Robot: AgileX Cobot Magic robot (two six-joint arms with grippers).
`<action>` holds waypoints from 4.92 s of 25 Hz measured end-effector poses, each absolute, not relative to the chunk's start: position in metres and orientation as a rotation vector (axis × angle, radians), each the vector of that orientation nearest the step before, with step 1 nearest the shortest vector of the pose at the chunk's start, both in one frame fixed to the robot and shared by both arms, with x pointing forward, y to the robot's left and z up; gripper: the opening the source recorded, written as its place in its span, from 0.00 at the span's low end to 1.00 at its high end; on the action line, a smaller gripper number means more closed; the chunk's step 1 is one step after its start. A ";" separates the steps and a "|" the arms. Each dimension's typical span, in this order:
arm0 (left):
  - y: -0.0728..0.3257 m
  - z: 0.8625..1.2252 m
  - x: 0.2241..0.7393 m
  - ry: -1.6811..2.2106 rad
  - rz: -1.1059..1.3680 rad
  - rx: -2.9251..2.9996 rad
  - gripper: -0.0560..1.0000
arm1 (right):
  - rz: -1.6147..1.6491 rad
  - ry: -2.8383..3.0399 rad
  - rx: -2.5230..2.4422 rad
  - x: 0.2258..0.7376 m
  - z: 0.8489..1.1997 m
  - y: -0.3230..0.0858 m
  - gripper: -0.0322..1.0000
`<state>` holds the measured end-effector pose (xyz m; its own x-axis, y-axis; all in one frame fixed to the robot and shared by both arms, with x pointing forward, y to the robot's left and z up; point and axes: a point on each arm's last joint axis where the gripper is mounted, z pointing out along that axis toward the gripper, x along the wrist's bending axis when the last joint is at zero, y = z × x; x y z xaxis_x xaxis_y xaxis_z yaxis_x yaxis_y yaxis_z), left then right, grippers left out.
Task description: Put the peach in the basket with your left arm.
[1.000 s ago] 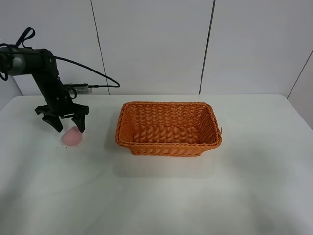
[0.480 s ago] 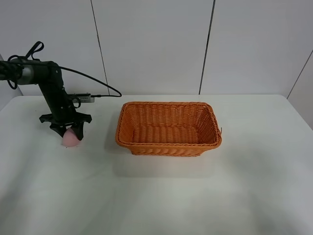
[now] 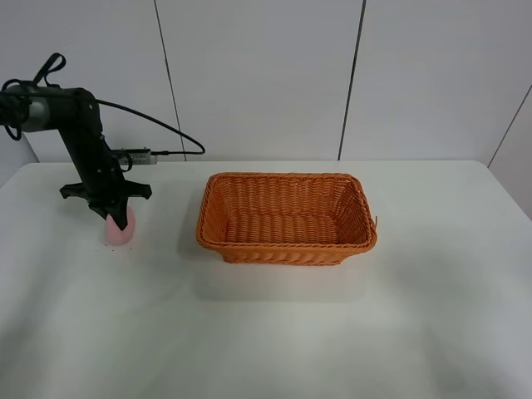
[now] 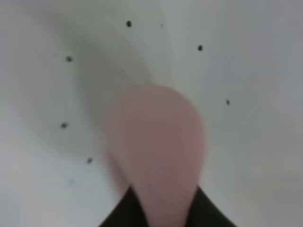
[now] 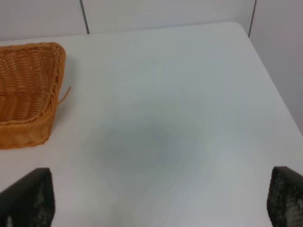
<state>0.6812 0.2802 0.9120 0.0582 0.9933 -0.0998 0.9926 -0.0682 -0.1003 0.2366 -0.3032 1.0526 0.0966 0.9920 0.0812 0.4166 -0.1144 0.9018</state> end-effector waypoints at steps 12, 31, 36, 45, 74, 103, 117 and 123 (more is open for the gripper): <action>0.266 1.028 0.690 -2.258 -0.091 -2.462 0.20 | 0.987 1.411 1.638 0.237 1.053 -0.303 0.70; 0.037 1.013 0.650 -1.693 -0.026 -2.953 0.20 | 0.987 1.411 1.638 0.237 1.053 -0.303 0.70; 0.011 0.975 0.655 -1.631 0.011 -2.951 0.20 | 0.987 1.411 1.638 0.237 1.053 -0.303 0.70; 0.004 0.950 0.657 -1.631 0.086 -2.949 0.38 | 0.987 1.411 1.638 0.237 1.053 -0.303 0.70; 0.085 1.029 0.687 -1.847 -0.129 -2.931 0.82 | 0.987 1.411 1.638 0.237 1.053 -0.303 0.70; 0.286 1.039 0.680 -2.320 -0.077 -2.433 0.80 | 0.987 1.411 1.638 0.237 1.053 -0.303 0.70; 0.289 1.069 0.492 -2.255 0.028 -2.379 0.80 | 0.987 1.411 1.638 0.237 1.053 -0.303 0.70; 0.292 1.059 0.403 -2.247 -0.030 -2.388 0.80 | 0.987 1.411 1.638 0.237 1.053 -0.303 0.70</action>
<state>0.4027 0.2920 1.0593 0.0651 0.9946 -0.0808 0.9921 -0.0558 0.1125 0.2366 -0.3032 1.0526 0.0966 0.9920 0.0812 0.4166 -0.1144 0.9018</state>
